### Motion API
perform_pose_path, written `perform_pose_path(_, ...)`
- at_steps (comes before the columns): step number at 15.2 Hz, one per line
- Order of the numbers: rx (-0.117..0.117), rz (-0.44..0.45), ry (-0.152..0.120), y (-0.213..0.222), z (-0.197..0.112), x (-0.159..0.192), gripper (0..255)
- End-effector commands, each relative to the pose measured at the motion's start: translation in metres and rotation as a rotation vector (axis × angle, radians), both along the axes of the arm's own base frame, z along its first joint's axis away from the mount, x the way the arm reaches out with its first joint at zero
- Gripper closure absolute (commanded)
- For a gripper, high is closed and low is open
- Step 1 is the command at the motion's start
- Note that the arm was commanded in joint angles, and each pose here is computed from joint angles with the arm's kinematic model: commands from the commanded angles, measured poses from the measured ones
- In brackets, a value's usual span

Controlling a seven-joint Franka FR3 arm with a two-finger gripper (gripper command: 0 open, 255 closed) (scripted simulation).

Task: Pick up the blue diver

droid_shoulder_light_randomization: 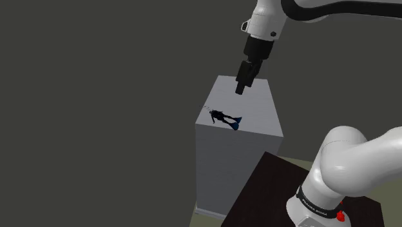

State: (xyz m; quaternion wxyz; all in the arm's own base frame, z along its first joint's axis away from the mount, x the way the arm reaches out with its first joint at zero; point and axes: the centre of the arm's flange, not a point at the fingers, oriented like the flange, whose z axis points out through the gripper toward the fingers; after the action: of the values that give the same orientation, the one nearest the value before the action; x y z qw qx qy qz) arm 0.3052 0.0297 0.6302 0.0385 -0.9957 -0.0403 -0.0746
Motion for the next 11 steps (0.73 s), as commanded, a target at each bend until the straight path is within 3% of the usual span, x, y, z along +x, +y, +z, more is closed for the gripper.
perform_pose_path(1,0.0,0.0,0.0,0.0,0.0,0.0,0)
perform_pose_path(11,-0.005,-0.039,-0.03,-0.068,-0.086,0.068,0)
